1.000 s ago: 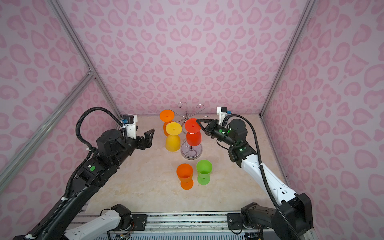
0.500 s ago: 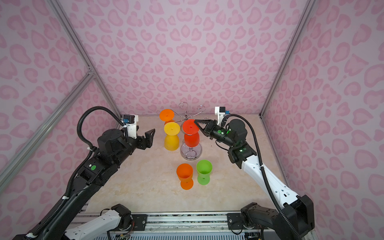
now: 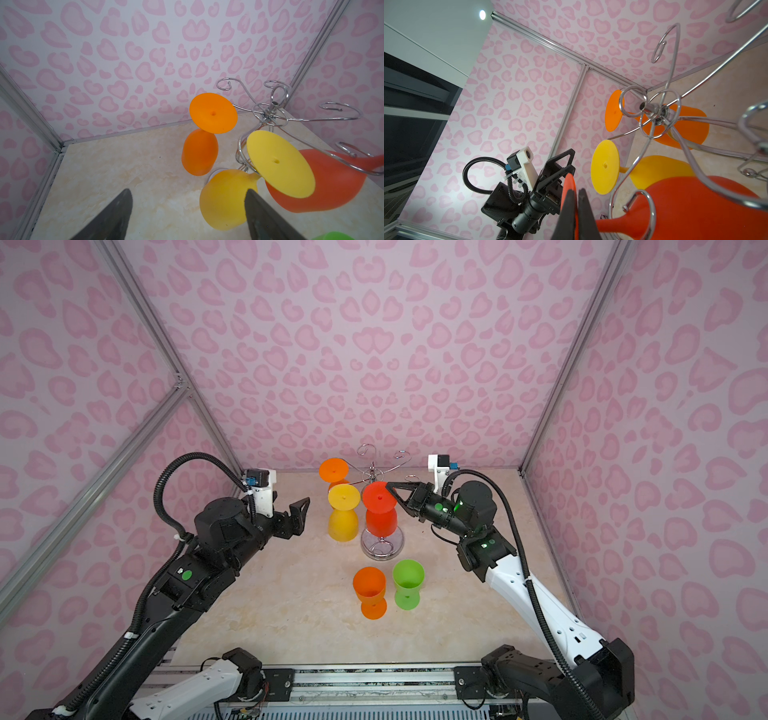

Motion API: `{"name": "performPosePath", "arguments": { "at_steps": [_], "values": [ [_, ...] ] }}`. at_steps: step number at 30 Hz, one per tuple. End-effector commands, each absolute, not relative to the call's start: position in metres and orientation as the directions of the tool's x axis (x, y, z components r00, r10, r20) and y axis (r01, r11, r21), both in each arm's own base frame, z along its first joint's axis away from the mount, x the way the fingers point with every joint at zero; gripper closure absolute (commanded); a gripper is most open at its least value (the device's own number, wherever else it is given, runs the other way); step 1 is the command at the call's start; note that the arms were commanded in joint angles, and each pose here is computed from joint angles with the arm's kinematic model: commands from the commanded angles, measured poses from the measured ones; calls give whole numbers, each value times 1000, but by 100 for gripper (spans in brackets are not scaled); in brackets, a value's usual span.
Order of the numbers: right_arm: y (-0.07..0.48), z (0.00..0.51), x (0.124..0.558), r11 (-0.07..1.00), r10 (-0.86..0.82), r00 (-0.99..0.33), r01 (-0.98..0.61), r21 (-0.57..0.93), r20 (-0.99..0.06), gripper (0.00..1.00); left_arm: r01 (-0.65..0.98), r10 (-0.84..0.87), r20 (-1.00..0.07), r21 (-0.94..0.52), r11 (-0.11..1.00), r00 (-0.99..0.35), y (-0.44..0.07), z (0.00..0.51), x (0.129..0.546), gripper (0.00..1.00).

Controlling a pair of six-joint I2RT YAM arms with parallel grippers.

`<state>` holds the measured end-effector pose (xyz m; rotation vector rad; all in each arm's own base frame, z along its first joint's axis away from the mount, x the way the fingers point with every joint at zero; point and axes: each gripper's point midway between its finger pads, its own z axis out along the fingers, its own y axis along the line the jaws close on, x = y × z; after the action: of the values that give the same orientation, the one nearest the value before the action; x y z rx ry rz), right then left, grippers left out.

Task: Take the wine glass off the wine glass rack
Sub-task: 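Close the right gripper on the red glass's base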

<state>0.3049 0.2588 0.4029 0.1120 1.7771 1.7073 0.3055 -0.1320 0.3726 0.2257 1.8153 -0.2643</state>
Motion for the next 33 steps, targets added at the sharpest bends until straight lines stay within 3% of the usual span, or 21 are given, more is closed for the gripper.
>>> {"name": "performPosePath", "arguments": {
  "at_steps": [1, 33],
  "values": [
    [262, 407, 302, 136, 478, -777, -395, 909, -410, 100, 296, -5, -970, -79, 952, -243, -134, 376, 307, 14],
    [279, 393, 344, 177, 482, -776, -368, 913, -406, 100, 305, 6, -964, -78, 949, -264, -134, 368, 304, 14]
  ]
}}
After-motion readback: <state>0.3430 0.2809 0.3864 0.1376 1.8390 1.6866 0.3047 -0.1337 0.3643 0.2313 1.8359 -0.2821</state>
